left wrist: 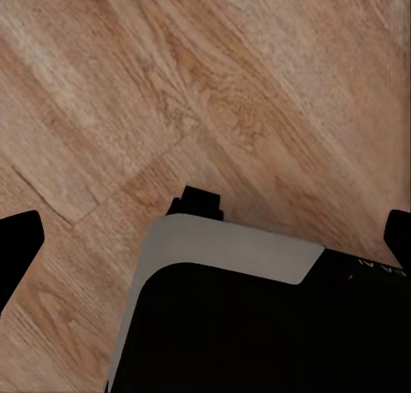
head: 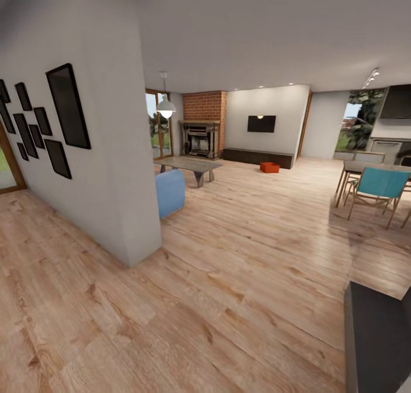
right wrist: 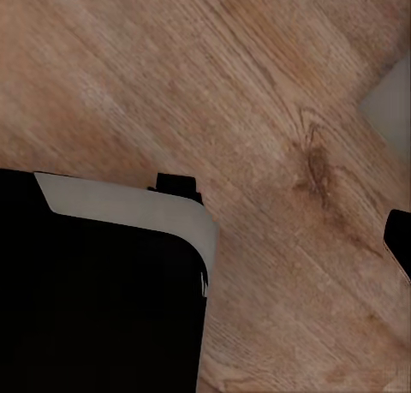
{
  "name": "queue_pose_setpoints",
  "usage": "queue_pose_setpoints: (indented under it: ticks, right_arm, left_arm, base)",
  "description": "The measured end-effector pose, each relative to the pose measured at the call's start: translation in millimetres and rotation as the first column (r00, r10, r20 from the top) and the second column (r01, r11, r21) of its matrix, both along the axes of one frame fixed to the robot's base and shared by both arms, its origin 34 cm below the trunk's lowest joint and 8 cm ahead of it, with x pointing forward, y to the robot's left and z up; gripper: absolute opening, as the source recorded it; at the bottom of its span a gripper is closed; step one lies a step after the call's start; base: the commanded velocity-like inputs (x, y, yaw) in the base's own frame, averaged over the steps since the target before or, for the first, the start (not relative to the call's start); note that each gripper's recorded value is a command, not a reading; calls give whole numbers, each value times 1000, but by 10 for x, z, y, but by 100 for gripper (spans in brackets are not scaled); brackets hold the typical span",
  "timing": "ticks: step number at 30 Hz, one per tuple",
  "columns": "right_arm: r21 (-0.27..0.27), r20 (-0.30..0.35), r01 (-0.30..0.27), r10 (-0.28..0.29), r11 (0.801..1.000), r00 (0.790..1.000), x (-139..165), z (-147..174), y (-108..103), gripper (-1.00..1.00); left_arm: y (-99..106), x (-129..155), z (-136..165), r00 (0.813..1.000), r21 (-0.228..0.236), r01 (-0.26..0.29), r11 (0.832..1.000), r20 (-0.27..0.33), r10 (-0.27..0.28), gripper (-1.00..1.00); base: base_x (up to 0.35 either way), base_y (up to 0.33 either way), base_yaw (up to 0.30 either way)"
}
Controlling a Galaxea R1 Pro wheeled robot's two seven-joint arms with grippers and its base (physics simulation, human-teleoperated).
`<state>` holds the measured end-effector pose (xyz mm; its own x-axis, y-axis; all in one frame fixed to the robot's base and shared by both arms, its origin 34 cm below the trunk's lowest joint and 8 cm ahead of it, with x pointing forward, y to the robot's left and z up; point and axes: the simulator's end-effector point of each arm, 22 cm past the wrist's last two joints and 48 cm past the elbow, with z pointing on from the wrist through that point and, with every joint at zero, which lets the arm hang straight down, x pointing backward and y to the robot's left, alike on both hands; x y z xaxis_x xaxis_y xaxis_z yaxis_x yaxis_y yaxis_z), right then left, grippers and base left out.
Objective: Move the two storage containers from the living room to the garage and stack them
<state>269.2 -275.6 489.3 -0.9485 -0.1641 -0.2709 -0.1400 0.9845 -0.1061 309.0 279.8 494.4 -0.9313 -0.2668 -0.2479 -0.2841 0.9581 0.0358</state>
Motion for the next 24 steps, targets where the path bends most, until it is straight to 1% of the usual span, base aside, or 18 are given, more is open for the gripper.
queue_pose_setpoints:
  ticks: [3,9,13,19,24]
  right_arm:
    - [0,0,0,0,1000,1000,0,0,0,100]
    - [3,-1,23,-23,1000,1000,-6,-1,1,100]
    - [6,-2,10,-10,1000,1000,-6,-2,18,100]
    - [14,-5,5,-5,1000,1000,-11,-5,33,100]
    - [16,-4,13,-13,1000,1000,-12,-5,34,100]
  left_arm:
    - [3,6,2,1000,1,-1,1000,2,1,100]
    - [-5,12,3,1000,0,-1,1000,5,1,100]
    - [-5,12,3,1000,1,-1,1000,5,1,100]
    - [-4,14,4,1000,1,-2,1000,5,2,100]
    - [-4,14,4,1000,1,-2,1000,6,2,100]
  base:
    - [325,0,0]
    - [325,0,0]
    - [325,0,-28]
    - [325,0,-216]
    - [325,1,-247]
